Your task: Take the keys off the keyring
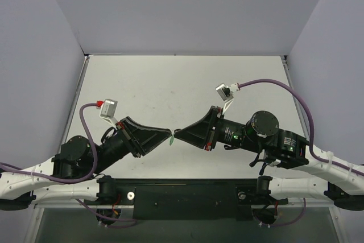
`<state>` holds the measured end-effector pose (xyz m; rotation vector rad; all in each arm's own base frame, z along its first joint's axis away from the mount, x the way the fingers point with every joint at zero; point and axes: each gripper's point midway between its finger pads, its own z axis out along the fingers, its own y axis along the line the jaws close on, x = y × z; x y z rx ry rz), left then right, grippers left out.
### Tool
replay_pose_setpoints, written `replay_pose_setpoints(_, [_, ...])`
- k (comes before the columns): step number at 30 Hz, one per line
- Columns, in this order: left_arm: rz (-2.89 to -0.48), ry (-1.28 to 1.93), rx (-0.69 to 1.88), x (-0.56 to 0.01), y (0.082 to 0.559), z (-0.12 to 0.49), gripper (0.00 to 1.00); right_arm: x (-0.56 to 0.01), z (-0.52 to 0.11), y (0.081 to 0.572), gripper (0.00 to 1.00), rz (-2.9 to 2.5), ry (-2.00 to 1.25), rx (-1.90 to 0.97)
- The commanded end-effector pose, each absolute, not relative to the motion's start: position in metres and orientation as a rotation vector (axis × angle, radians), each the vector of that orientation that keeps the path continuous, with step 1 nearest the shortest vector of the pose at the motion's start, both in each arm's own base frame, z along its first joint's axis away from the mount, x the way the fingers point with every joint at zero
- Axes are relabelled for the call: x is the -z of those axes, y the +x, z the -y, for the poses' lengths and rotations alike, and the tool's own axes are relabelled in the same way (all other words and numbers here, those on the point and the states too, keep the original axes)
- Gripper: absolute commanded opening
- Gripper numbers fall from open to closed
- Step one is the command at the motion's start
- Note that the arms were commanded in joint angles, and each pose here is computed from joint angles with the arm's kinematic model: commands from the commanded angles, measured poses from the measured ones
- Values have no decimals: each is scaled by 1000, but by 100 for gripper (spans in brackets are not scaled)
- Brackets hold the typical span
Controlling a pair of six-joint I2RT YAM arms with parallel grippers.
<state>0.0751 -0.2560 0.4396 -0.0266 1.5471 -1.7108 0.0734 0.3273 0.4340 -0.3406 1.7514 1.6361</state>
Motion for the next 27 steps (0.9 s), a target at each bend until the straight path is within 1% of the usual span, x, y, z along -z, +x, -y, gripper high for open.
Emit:
replay_pose_setpoints(1, [-1490, -40, 1773, -457, 72, 256, 33, -455, -325, 76, 0, -1660, -311, -1680])
replay_pose_setpoints(11, [-1491, -4, 1793, -461, 67, 262, 27, -454, -326, 77, 0, -1662, -300, -1686])
replay_pose_setpoints(15, [-1492, -1, 1795, -461, 66, 262, 16, -454, -326, 76, 0, -1663, -302, -1689])
replay_pose_setpoints(17, [-1498, 0, 1790, -459, 66, 262, 3, -453, -326, 76, 0, -1665, -299, -1689])
replay_pose_setpoints(18, [-1497, 4, 1790, -460, 66, 261, 0, -452, -326, 76, 0, -1667, -300, -1690])
replay_pose_setpoints(23, [-1493, 47, 1790, -464, 62, 261, 0, -446, -327, 75, 0, -1693, -308, -1680])
replay_pose_setpoints(27, [-1593, 139, 1719, -447, 56, 262, 0, -433, -326, 73, 0, -1744, -329, -1650])
